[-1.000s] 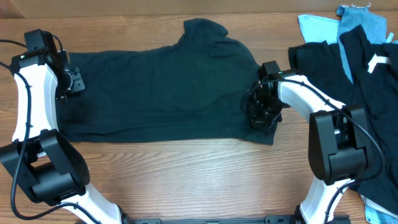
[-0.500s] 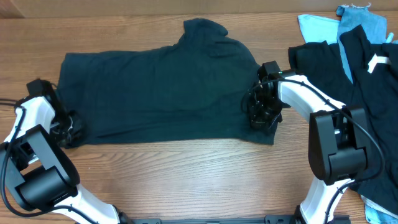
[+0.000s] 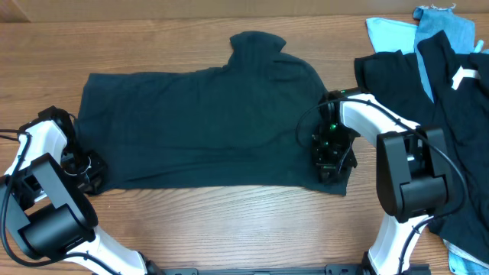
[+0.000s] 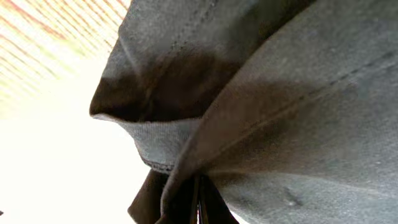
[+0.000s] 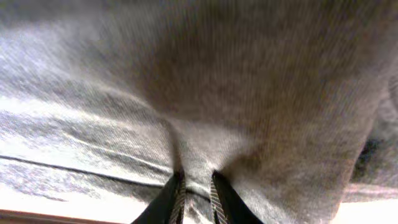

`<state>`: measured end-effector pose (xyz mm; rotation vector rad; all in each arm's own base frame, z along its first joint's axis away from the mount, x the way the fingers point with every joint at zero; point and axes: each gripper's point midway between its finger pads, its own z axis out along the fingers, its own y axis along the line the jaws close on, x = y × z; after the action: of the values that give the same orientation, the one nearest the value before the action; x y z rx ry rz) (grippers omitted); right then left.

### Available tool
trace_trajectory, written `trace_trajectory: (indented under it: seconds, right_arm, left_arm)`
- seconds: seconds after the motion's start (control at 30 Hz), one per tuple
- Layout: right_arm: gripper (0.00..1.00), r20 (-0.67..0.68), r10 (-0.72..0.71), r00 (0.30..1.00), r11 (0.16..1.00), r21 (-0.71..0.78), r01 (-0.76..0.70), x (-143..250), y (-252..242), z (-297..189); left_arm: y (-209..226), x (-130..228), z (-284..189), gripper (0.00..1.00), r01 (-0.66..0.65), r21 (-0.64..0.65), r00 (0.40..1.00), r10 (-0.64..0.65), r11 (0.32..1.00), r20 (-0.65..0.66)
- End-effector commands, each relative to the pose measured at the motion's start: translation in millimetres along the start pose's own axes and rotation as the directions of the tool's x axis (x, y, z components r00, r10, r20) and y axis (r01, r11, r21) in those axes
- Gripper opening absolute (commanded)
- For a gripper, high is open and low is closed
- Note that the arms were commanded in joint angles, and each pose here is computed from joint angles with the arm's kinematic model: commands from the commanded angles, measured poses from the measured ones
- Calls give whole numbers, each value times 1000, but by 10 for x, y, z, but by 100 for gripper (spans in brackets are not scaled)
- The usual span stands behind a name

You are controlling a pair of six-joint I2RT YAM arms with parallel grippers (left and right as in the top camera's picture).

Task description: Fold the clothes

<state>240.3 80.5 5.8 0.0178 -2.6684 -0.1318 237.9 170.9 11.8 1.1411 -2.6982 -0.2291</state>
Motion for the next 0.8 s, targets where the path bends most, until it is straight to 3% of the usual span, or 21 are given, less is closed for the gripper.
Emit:
trace_trajectory:
  seconds: [0.0,0.1,0.2,0.3,0.37,0.4,0.43,0.47,0.5,0.6,0.77]
  right_arm:
    - [18,6,11,1000,1000,-3,-11,-43,-20,33]
    - [13,78,23,997,1000,-16,-22,-196,26,-104]
    - [13,232,1,973,999,-38,9,-328,131,-588]
    - [13,449,-28,893,996,-61,62,-414,276,-1339]
    - [15,606,-47,794,993,-58,103,-436,358,-1908]
    - [27,682,-54,729,990,-59,129,-449,411,-2183]
    - [59,725,-56,686,987,-62,146,-455,447,-2339]
    - [76,757,-64,650,981,-73,181,-445,510,-2457]
    - [83,767,-114,631,964,-68,257,-413,606,-2495]
    - [95,756,-152,636,950,-66,305,-368,660,-2461]
    - [95,737,-151,658,952,-71,298,-325,645,-2409]
  left_arm:
    - [-3,8,4,4,20,3,1000,-20,1000,2]
    - [-171,-145,-255,4,-50,114,996,41,992,82]
    - [-159,-286,-711,7,-64,162,975,27,985,220]
    - [-252,-322,-1274,29,-140,275,928,30,951,370]
    - [-308,-291,-1604,57,-188,341,893,15,921,450]
    - [-392,-259,-1791,71,-271,377,860,47,886,508]
    - [-486,-230,-1971,85,-373,388,811,93,842,577]
    - [-528,-231,-2086,93,-425,377,773,114,823,623]
    - [-549,-266,-2207,100,-447,353,737,115,822,666]
    - [-653,-399,-2528,100,-465,336,695,102,819,712]
    - [-919,-1007,-2697,100,-473,342,705,116,812,699]
